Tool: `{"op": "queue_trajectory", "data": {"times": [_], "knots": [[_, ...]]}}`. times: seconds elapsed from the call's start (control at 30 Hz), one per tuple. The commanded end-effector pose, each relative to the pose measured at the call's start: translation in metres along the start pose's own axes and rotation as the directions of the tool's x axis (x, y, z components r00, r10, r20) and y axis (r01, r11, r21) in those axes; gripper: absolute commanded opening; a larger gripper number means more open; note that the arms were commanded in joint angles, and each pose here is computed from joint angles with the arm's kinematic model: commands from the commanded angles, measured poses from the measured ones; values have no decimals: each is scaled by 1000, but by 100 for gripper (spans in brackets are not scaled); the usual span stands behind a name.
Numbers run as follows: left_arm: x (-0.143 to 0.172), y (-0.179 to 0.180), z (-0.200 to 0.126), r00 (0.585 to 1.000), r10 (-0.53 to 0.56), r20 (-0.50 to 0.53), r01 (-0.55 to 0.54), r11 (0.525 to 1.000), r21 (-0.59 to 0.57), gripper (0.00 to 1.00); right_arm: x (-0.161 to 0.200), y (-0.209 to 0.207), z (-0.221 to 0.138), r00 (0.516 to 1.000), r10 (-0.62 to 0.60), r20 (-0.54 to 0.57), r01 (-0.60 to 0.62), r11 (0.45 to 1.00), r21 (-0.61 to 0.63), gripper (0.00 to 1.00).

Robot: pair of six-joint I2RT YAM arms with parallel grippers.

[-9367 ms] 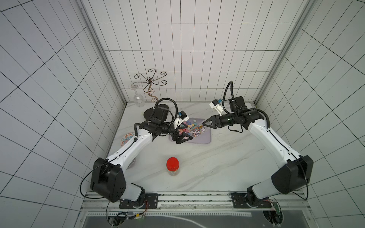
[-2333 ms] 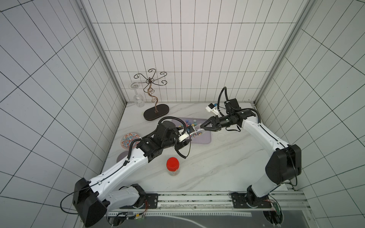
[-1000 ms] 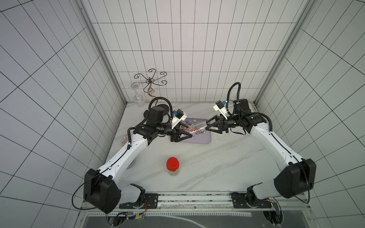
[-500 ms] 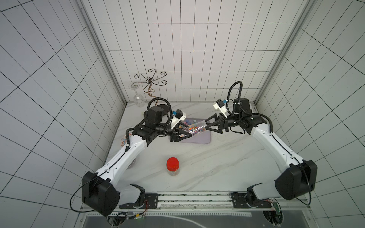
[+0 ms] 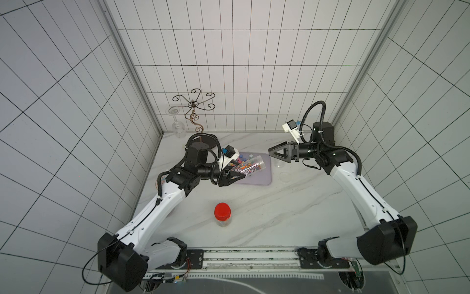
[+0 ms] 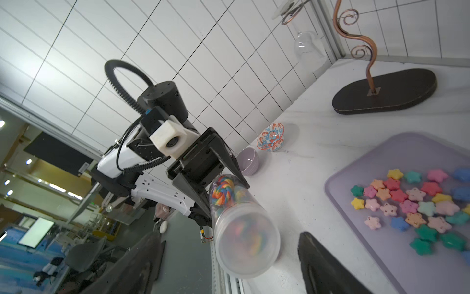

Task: Pour the candies out of the jar
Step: Unscrew the lid from the jar.

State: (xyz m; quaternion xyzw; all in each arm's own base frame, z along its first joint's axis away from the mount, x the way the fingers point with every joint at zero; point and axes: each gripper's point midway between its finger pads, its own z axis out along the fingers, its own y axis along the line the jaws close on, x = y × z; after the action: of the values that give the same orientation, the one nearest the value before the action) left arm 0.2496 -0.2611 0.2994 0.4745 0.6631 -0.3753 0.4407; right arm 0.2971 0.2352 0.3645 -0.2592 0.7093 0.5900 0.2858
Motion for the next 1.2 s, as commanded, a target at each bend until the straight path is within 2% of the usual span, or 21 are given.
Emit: {"op": "queue_trajectory", "data": {"times": [0.0, 0.13, 0.23, 0.33, 0.63, 1.17], "knots": [[-7, 0, -3, 992, 126, -4, -126, 985, -119, 32, -6, -13, -4, 982, 190, 13, -190, 982, 5, 87], [9, 3, 5, 976, 197, -92, -213, 948, -235, 31, 4, -17, -2, 962, 274, -10, -275, 962, 1, 87], [13, 5, 7, 969, 216, -123, -242, 931, -273, 30, 17, -24, 1, 948, 318, -29, -318, 948, 13, 87], [11, 5, 7, 968, 224, -117, -248, 927, -283, 29, 38, -29, 7, 922, 381, -74, -381, 924, 15, 87], [11, 8, 7, 968, 219, -120, -245, 924, -293, 29, 75, -37, 17, 890, 435, -137, -434, 900, 39, 86], [5, 2, 8, 972, 219, -89, -235, 933, -271, 29, 81, -41, 40, 888, 419, -188, -425, 905, 8, 83]]}}
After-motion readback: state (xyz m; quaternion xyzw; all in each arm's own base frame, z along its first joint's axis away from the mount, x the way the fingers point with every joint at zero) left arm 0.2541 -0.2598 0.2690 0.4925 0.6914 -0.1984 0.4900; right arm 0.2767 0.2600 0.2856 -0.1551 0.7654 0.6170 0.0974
